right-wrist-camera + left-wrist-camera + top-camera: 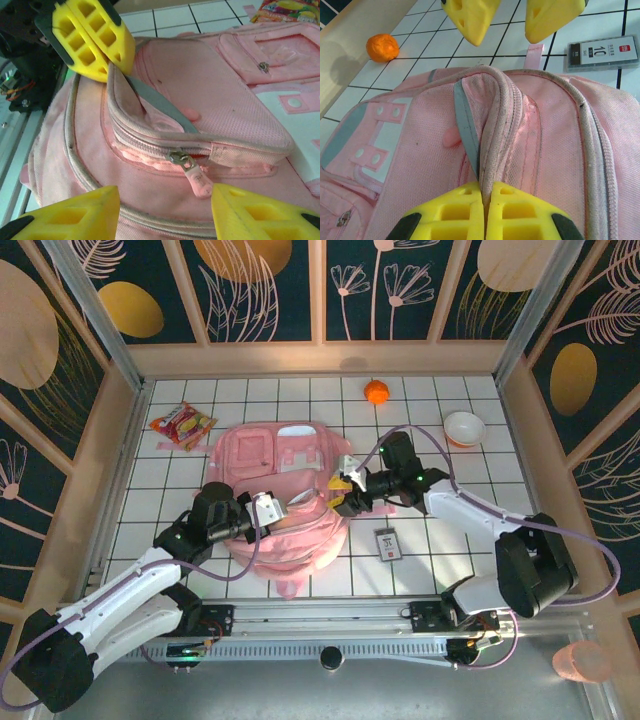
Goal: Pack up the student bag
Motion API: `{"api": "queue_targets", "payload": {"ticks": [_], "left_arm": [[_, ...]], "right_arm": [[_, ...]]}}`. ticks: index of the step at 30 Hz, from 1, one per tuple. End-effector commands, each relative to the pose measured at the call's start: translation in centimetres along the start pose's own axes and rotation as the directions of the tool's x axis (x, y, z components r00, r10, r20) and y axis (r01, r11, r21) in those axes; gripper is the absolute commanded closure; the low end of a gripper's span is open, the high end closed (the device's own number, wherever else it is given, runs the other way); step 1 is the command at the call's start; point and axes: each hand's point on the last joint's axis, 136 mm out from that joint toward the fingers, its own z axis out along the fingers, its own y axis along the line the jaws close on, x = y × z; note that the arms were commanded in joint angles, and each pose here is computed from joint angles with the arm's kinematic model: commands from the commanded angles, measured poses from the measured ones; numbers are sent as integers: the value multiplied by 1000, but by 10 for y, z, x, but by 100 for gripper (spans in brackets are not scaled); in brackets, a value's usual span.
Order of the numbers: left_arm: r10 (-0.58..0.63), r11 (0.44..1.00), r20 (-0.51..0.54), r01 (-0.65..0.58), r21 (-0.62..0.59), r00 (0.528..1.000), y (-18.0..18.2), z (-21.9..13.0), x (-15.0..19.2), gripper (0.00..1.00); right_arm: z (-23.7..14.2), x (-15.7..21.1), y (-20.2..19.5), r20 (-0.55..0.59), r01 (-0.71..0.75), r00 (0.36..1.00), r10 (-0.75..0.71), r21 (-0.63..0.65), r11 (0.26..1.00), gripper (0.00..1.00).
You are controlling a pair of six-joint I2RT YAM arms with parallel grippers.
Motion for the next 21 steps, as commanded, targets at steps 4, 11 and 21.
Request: {"api": "queue_targets", "payload": {"ticks": [4, 11, 21], "left_arm": [[72, 997, 153, -66, -40, 986, 16, -11, -50, 100], [68, 997, 156, -62, -43, 985, 17, -11, -52, 100], [54, 996, 137, -43, -82, 989, 26, -5, -48, 100]], "right_arm": [[15, -4, -18, -11, 74, 997, -74, -14, 997, 48], [36, -3, -13, -29, 79, 996, -82, -97, 992, 49], [26, -4, 22, -27, -24, 999, 20, -182, 983, 67]]}}
